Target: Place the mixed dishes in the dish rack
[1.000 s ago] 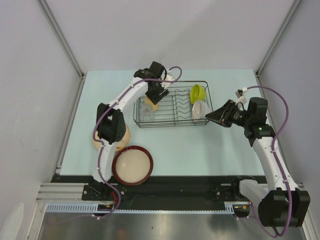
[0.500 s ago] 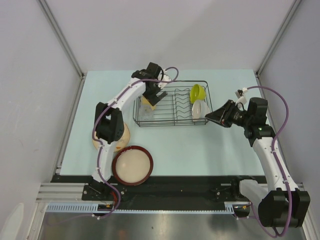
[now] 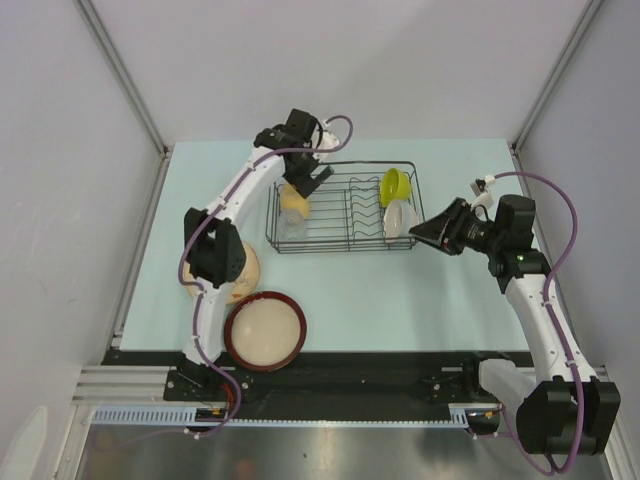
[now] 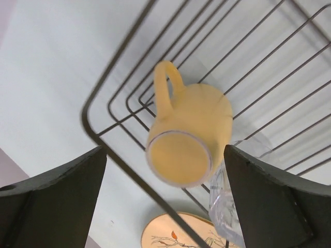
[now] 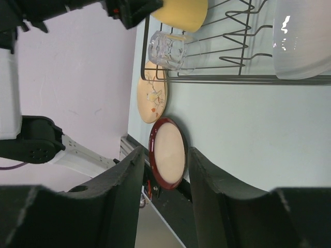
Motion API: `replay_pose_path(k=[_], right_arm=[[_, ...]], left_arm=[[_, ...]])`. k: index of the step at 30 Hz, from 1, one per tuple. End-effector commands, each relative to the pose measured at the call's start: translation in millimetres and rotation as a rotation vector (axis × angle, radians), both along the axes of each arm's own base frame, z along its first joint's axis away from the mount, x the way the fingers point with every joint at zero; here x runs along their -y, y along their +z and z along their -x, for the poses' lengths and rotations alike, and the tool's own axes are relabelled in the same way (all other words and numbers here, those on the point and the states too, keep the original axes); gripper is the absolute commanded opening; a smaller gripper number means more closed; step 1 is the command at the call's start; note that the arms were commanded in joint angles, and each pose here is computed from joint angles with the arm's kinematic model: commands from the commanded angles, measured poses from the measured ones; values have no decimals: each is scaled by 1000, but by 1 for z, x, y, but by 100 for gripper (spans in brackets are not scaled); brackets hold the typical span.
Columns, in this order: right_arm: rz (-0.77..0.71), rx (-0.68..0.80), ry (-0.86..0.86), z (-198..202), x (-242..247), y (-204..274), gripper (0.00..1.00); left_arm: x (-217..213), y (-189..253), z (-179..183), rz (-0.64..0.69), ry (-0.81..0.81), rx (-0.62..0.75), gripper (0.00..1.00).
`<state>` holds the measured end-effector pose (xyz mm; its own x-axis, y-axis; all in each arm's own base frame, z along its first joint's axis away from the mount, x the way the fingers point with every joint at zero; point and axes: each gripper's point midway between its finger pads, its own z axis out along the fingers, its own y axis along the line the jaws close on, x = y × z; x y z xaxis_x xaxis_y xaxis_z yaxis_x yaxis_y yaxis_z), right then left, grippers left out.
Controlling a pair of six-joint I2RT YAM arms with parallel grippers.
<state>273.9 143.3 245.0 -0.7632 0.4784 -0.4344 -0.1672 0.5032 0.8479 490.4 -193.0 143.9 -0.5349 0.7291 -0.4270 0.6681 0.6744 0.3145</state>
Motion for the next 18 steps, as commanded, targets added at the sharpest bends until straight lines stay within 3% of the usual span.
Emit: replay_pose_path(k=[1,4,9,13,14,16,17,18], right_arm=[[23,35,10,-1,-1,0,45],[34,64,112,10,-26,-1,46],[61,39,371,43,-76,-25,46],[137,-6,563,71,-113,-64,47],[158,4,587,73,-117,-71,47],[178,-10,612,74,-125,-82,46],[185,-17,642,76,-135,-91,46],[186,-20,657,76,-139,-96,46]], left_arm=[[-3,126,9,167,14,205,100],[-23,168,32,223,12,240,100],[-98,159,86,242,34,140,100],[-154,102,150,97,13,58,100],[-166,75,184,44,-14,15,100],[-174,53,211,10,-40,-5,100],[-179,22,234,-15,-68,-74,100],[-181,23,245,-24,-75,-35,100]])
